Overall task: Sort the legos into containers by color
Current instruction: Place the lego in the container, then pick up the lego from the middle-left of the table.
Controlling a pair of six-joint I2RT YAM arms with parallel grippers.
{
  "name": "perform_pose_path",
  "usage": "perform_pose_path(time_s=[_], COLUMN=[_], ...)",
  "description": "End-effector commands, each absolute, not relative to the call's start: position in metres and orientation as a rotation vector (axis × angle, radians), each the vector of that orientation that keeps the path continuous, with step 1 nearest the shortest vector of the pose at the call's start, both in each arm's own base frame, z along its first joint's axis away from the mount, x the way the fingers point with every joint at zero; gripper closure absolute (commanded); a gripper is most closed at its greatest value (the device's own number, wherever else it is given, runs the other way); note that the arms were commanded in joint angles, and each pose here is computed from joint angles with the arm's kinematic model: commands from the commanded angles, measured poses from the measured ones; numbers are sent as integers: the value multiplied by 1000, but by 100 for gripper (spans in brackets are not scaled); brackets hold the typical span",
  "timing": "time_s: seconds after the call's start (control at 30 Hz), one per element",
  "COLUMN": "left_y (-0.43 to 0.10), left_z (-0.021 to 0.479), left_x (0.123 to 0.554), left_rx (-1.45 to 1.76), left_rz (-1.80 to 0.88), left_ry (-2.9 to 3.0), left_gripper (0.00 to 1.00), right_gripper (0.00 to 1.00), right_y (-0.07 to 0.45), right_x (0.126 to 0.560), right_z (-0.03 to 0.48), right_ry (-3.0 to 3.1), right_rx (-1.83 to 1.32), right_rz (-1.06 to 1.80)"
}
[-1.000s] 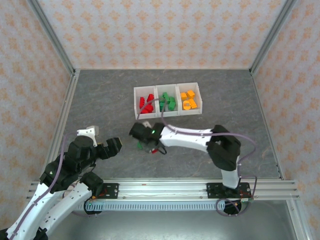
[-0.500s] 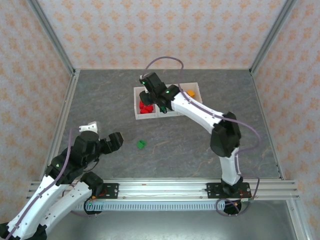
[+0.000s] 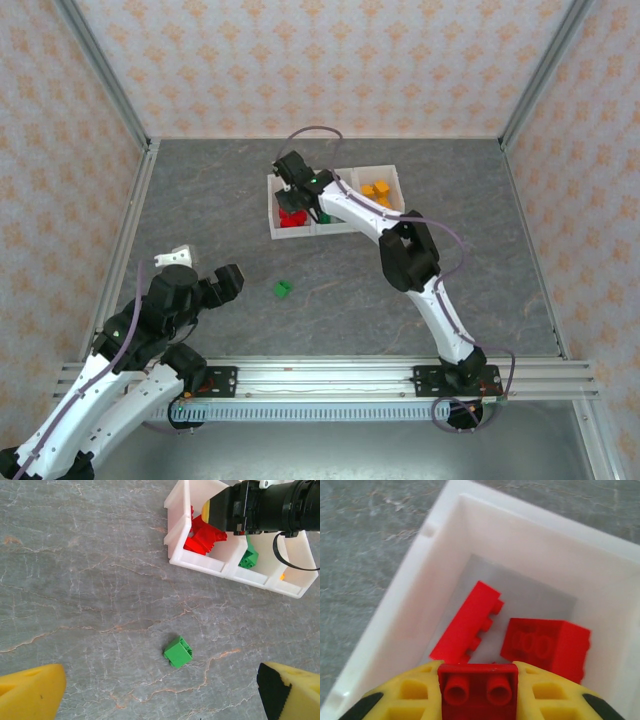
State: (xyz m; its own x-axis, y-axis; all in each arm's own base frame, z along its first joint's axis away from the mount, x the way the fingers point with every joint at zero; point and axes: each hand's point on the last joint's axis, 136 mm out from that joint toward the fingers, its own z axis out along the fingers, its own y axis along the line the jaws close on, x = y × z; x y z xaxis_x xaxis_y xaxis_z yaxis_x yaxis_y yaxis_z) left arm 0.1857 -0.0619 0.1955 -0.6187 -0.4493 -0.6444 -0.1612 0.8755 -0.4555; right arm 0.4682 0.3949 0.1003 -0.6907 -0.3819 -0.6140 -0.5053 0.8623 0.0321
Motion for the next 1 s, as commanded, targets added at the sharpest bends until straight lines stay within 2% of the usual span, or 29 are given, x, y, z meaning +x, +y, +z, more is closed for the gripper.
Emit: perform_pose_path(time_s=[0.0, 0.03, 0.07, 0.1, 0.17, 0.37, 0.67, 0.83, 0.97], left_y=[-62, -63, -64, -65, -66, -65, -105, -114, -120], left_z=[195, 194, 193, 192, 191, 193, 167, 151, 143], left_x=[191, 191, 191, 192, 193, 194, 193, 192, 197], left_rx=[-442, -437, -431, -427, -421, -478, -427, -421, -448], left_rz=[-452, -450, -450, -447, -444, -457, -622, -612, -624], left_ry=[2208, 2215, 2222, 2229, 2240, 2225, 2395, 2485, 2492], left_gripper=[1, 1, 1, 1, 1, 1, 1, 1, 1], right_gripper=[70, 65, 56, 40, 22, 0, 0, 0, 0], right_y=[386, 385, 385, 386, 388, 390, 352, 306, 267], right_x=[486, 487, 488, 488, 489, 490, 461, 430, 394], right_z=[109, 111, 115, 118, 128, 179, 271, 297, 298], right_ry=[2399, 2396, 2391, 2389, 2381, 2335, 2232, 2179, 2130], right_rx=[-551, -548, -542, -534, -520, -438, -365, -340, -370], right_rz=[235, 236, 238, 243, 264, 334, 332, 242, 190])
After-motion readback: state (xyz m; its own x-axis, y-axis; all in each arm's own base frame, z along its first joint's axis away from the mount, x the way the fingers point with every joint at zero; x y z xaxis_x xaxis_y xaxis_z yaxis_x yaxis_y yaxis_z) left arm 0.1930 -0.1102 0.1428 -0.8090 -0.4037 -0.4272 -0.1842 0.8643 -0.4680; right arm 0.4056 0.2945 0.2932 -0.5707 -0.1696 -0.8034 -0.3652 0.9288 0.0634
